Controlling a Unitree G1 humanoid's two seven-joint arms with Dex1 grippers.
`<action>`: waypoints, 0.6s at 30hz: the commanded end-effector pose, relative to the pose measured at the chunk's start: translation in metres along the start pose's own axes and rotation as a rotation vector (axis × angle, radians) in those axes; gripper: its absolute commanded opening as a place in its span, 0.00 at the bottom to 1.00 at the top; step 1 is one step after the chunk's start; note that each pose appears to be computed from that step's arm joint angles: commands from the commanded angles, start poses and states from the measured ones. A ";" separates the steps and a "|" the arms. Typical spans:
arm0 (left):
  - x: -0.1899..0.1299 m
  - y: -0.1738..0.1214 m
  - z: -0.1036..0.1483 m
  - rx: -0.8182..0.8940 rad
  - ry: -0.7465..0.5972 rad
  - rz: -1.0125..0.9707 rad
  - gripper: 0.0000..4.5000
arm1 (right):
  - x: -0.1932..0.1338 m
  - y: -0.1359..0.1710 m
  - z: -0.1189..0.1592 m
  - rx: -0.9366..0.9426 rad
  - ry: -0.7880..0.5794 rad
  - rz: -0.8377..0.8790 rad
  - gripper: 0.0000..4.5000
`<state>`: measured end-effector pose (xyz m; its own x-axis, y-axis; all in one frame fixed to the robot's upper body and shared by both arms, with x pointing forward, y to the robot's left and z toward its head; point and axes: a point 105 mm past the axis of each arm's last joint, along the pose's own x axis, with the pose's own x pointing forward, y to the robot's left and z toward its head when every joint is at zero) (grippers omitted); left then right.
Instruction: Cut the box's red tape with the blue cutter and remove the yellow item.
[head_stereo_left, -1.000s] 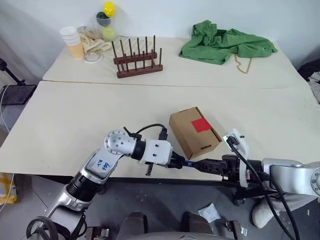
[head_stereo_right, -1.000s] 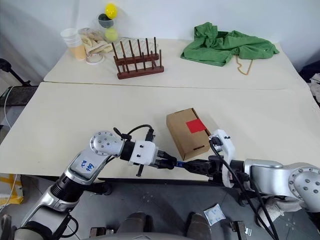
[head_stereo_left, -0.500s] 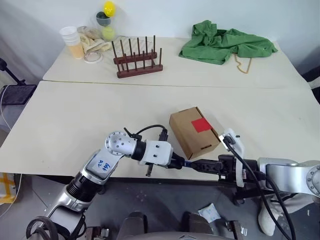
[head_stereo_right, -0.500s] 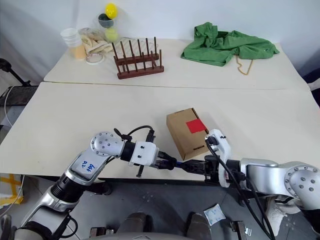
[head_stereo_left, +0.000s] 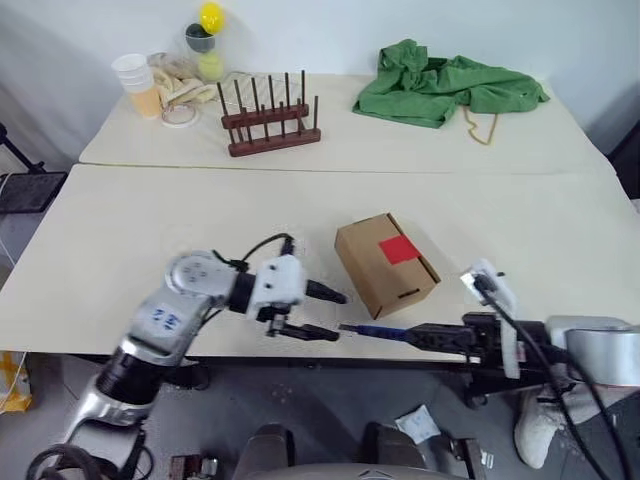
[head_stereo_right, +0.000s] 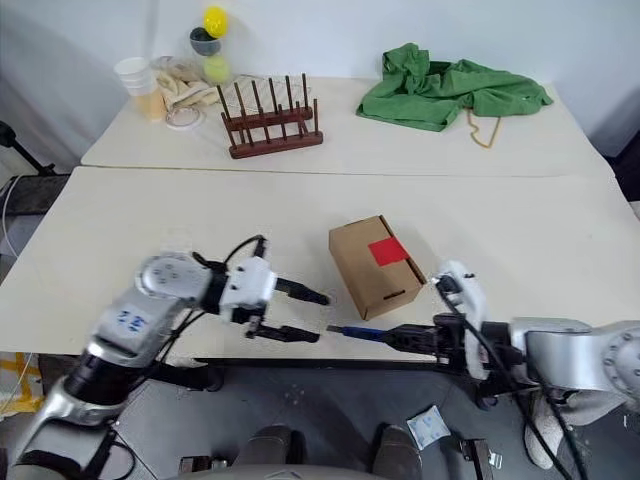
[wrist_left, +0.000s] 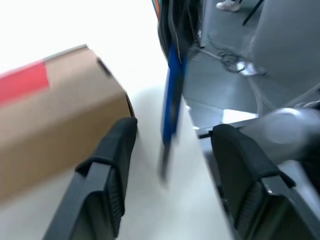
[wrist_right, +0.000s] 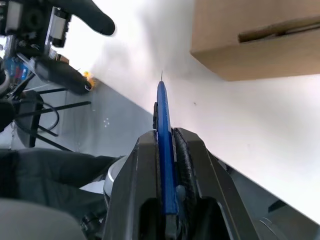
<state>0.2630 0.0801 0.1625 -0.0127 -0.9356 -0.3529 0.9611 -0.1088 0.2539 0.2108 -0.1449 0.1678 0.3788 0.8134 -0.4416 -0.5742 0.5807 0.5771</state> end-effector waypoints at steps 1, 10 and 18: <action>-0.027 0.000 0.004 -0.108 -0.032 0.024 0.58 | -0.026 0.025 0.004 -0.089 0.009 0.098 0.03; -0.049 0.045 -0.011 -0.232 -0.115 0.210 0.25 | -0.101 0.028 -0.011 -0.097 0.029 -0.113 0.03; 0.014 0.080 0.034 -0.170 -0.324 0.094 0.00 | -0.127 0.015 0.030 -0.263 -0.123 -0.284 0.03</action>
<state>0.3312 0.0493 0.1984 0.0464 -0.9978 -0.0476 0.9963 0.0428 0.0743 0.1677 -0.2328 0.2460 0.5818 0.6461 -0.4939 -0.6029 0.7503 0.2712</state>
